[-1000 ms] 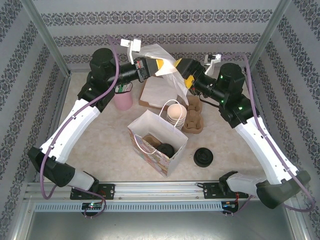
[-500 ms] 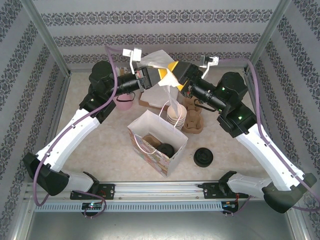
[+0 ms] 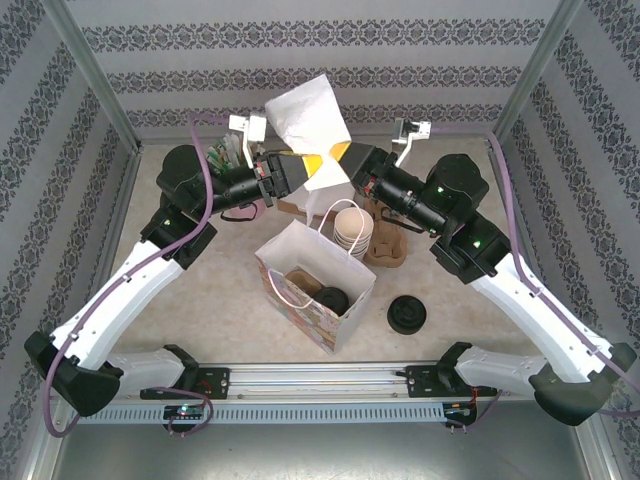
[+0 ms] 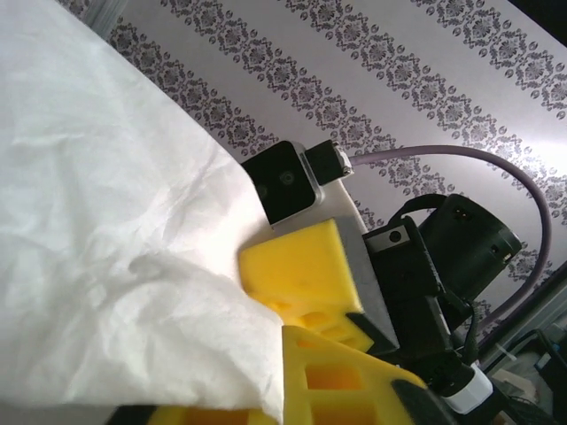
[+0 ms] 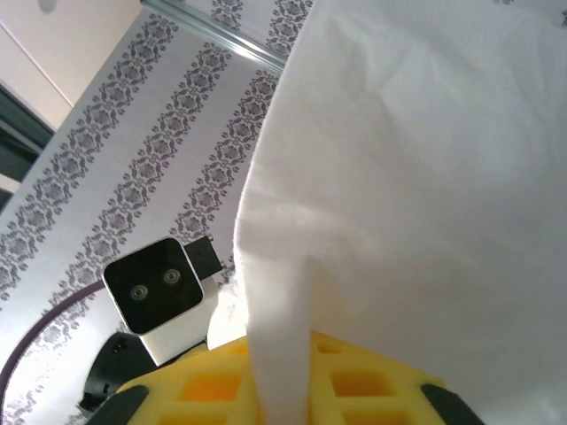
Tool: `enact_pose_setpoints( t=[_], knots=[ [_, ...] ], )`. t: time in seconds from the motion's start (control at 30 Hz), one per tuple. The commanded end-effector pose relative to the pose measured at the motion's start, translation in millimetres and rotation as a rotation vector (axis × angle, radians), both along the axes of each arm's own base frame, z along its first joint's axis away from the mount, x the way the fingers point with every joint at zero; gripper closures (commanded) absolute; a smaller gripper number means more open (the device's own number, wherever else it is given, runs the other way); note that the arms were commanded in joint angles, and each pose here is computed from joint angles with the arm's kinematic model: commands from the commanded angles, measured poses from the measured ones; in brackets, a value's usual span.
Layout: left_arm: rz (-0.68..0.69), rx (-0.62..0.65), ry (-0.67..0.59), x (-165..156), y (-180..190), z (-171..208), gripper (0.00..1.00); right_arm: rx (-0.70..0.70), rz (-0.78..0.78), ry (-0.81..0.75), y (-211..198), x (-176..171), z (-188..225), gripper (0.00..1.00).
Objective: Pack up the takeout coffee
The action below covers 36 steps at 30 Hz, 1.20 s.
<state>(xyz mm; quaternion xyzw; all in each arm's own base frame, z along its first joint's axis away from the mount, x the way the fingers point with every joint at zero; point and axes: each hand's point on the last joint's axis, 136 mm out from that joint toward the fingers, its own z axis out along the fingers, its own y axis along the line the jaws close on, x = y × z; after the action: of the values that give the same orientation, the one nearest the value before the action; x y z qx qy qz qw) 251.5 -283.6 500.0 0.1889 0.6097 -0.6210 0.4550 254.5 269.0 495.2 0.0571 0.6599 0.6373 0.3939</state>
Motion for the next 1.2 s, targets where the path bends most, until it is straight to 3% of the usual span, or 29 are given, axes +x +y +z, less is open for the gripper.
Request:
enact_pose_setpoints(
  t=[0.0,0.1,0.2,0.4,0.57,0.8,0.97,1.17],
  knots=[
    [0.012,0.017,-0.039,-15.2,6.7,1.9,0.63,-0.031,-0.026,-0.051,-3.8,-6.8,2.1,0.96],
    [0.073,0.064,-0.045,-19.2,18.3,-7.9,0.37,-0.112,-0.032,-0.073,-4.3,-12.6,-7.2,1.0],
    [0.168,0.143,-0.042,-20.5,34.4,-24.9,0.21,-0.207,-0.027,-0.112,-6.0,-21.2,-17.3,1.0],
    [0.41,0.346,0.017,-11.0,76.3,-76.5,0.06,-0.435,0.021,-0.18,-10.0,-37.8,-40.9,1.0],
    [0.521,0.461,0.076,-4.2,97.8,-106.2,0.04,-0.669,0.058,-0.246,-13.8,-51.9,-57.9,1.0],
    [0.629,0.493,0.081,-0.1,118.0,-111.1,0.03,-0.911,0.133,-0.418,-3.9,-88.8,-56.0,1.0],
    [0.684,0.481,0.078,-1.7,129.5,-109.3,0.06,-0.897,0.21,-0.493,14.8,-120.9,-50.3,1.0],
    [0.783,0.446,0.063,-3.7,149.5,-105.0,0.14,-0.797,0.286,-0.43,31.3,-141.8,-57.7,1.0]
  ],
)
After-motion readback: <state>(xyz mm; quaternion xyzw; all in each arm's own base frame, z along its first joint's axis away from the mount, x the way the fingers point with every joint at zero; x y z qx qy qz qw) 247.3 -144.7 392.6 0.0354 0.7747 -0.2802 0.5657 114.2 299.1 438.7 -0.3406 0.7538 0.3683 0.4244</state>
